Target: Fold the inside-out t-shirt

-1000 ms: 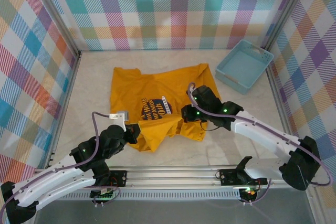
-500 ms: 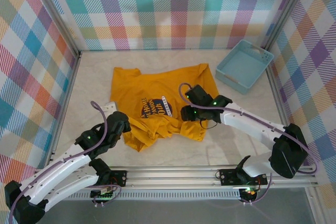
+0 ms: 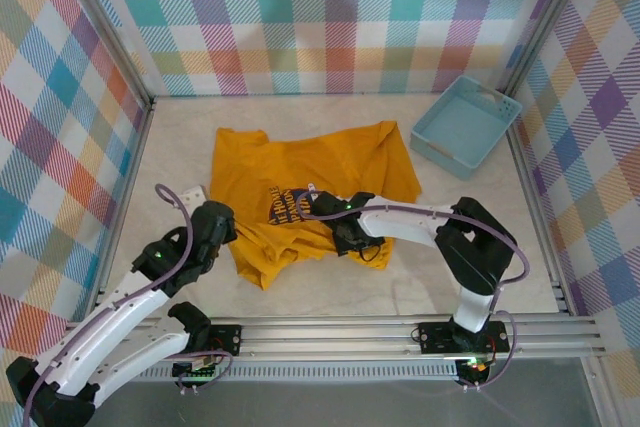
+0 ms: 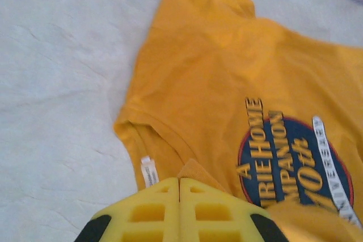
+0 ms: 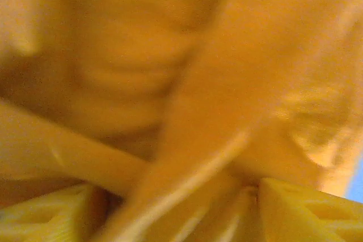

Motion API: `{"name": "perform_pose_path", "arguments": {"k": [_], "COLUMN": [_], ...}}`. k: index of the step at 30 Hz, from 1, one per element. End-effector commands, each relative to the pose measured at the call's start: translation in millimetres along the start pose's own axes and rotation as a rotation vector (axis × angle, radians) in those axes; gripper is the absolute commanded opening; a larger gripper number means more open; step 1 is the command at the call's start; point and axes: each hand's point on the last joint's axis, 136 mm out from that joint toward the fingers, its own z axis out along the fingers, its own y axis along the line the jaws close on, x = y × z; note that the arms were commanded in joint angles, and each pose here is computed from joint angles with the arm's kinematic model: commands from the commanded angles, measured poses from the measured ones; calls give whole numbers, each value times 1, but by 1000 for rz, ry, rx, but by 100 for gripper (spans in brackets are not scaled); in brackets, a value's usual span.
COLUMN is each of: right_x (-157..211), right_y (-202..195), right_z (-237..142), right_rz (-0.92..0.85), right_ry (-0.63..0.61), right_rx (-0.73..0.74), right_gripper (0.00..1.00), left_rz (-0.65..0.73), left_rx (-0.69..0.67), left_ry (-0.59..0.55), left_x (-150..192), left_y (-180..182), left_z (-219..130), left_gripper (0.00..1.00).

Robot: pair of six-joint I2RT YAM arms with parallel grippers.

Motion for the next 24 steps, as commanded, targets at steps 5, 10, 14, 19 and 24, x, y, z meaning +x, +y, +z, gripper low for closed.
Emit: {"name": "perform_pose_path", "arguments": {"k": [5,10,14,19,24], "right_x": [15,2,-15,-23,-25], "right_y": [-110,-138,-153,-144,-75], "right_z": [-18,-29,-47,-61,-97], "right_rz": [110,210,256,295,131], "right_ry": [-25,-69,-136,-180,-287], "right_rx": [177,110,89,-70,-238], "right_gripper": [50,44,54,65,71], "left_rz": [-103,-214,-208,-178,-183], "left_rx": [-180,-158,-55,44,174], "left_ry": [-89,-143,-135,-30,58], "left_x": [-82,-138,-165,-156,-142], "left_y": [39,41,16,-12,-40], "left_z": [-24,-37,-36,-13,5], "left_gripper": [0,0,0,0,0]}}
